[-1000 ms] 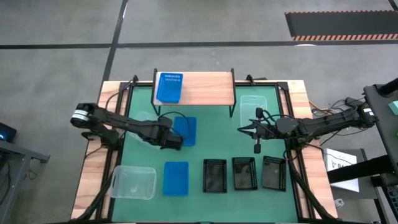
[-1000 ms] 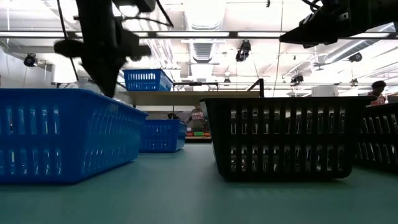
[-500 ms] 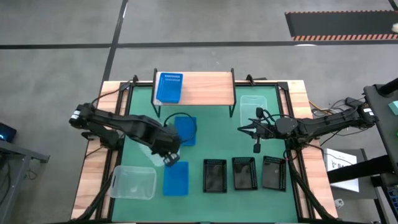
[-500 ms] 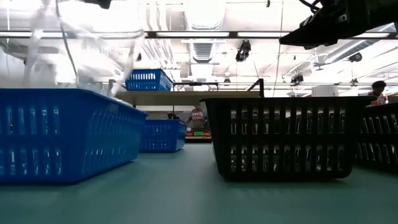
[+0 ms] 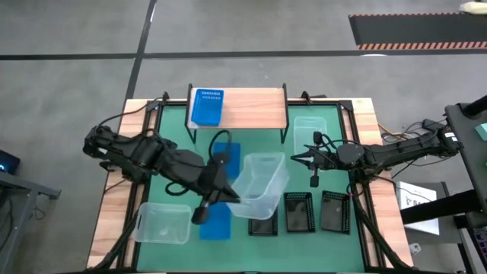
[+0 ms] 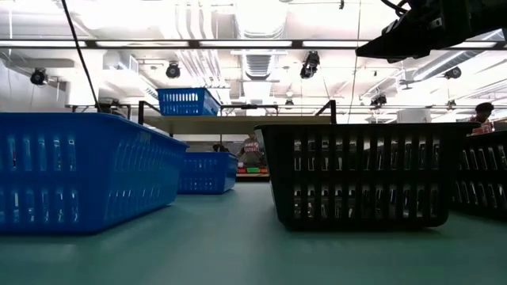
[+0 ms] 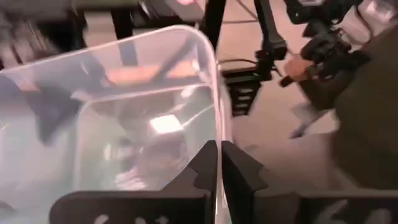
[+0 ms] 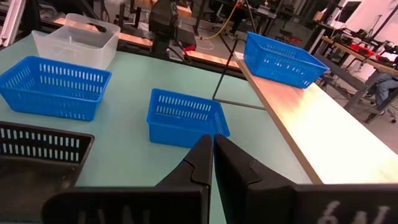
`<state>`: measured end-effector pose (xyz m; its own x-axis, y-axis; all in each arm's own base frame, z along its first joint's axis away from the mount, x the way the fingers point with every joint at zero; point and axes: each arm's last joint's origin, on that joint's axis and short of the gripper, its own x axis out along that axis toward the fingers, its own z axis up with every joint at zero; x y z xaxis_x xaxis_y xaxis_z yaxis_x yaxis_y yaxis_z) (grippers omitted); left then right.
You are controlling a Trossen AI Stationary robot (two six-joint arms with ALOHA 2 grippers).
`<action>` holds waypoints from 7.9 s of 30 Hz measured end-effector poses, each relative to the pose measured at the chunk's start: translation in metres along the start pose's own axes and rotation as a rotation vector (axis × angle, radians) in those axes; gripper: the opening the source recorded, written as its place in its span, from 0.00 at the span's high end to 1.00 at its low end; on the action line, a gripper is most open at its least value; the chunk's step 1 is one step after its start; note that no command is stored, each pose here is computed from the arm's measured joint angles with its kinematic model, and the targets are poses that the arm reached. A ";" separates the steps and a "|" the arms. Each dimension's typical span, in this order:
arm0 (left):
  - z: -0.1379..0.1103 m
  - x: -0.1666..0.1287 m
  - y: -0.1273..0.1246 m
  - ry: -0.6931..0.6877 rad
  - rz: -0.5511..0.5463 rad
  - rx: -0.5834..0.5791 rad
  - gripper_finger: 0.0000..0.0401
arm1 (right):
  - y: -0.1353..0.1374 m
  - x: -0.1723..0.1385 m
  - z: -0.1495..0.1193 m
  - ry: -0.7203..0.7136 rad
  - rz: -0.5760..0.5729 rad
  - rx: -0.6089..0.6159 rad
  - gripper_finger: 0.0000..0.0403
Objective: Stack baskets on shelf by color
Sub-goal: Put the middle left transparent bin on the shelf, then stack the top blue bin on the blue bin on the shelf
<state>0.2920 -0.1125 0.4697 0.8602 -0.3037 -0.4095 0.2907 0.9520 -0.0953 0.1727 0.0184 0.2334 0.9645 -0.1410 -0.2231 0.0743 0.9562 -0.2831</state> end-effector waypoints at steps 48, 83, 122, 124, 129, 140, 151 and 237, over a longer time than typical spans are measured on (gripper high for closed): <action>-0.077 0.073 0.204 0.647 0.618 0.198 1.00 | 0.000 0.000 -0.005 0.053 -0.013 -0.006 0.98; -0.080 0.049 0.220 0.670 0.663 0.153 1.00 | 0.000 0.000 -0.005 0.053 -0.013 -0.006 0.98; -0.060 0.016 0.183 0.576 0.667 0.125 0.73 | 0.000 0.000 -0.005 0.053 -0.013 0.000 0.98; -0.055 0.010 0.170 0.531 0.659 0.103 0.73 | 0.000 0.000 -0.005 0.053 -0.013 0.001 0.98; -0.049 0.005 0.133 0.451 0.603 0.092 0.73 | 0.000 0.000 -0.005 0.053 -0.013 0.001 0.98; -0.075 0.032 0.061 0.250 0.422 0.193 0.73 | 0.000 0.000 -0.004 0.047 -0.015 0.035 0.98; -0.125 0.034 0.038 0.014 0.360 0.228 0.73 | 0.000 0.000 -0.005 0.048 -0.014 0.088 0.98; -0.217 -0.092 0.042 -0.398 0.687 0.248 0.73 | 0.056 0.301 0.034 0.641 0.158 0.047 0.58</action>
<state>0.1343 -0.0362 0.3065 0.9501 0.3077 0.0518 -0.3096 0.9086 0.2804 0.4754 0.0386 0.1817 0.6239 -0.1090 -0.7739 -0.0311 0.9860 -0.1639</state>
